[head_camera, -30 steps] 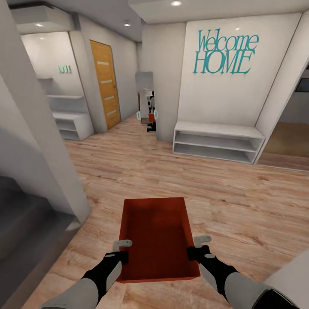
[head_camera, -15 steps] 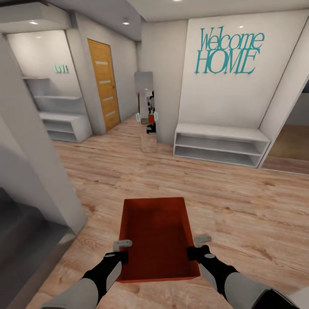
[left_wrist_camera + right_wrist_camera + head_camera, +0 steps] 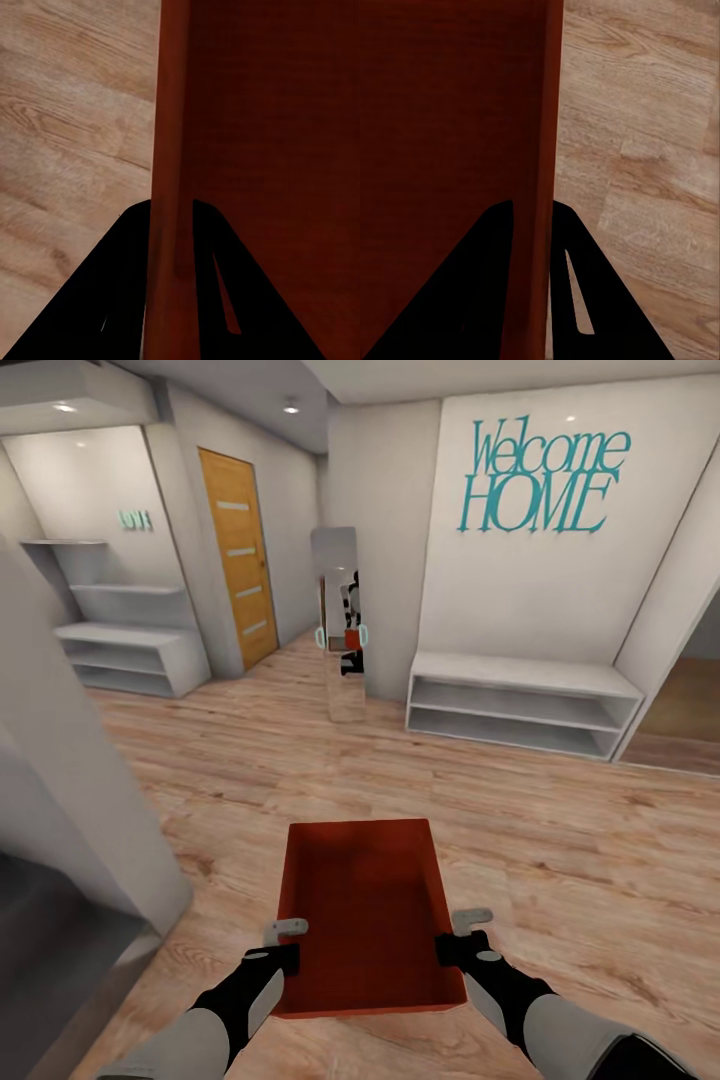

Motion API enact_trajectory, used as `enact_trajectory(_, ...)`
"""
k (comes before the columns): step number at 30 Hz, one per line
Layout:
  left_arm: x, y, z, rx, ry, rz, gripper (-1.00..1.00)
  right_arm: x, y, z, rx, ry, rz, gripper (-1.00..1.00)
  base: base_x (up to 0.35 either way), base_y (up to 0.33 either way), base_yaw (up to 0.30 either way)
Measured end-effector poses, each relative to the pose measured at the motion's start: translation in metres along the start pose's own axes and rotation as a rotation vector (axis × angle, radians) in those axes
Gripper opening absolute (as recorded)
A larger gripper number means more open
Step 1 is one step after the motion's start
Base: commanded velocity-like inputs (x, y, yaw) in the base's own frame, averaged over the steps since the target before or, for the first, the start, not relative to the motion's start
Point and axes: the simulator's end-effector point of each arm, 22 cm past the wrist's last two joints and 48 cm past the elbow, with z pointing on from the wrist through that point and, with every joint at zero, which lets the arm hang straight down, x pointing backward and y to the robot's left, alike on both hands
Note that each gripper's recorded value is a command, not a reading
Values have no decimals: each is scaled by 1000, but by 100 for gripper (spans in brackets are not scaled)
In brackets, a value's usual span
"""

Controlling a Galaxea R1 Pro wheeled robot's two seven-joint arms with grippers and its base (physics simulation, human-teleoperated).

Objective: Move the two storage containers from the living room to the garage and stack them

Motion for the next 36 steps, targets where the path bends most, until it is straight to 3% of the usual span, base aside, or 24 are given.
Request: enact_trajectory(36,0,0,0,1,-3,-3,-100,-1,0,0,0,-3,-2,-100,323,0,0)
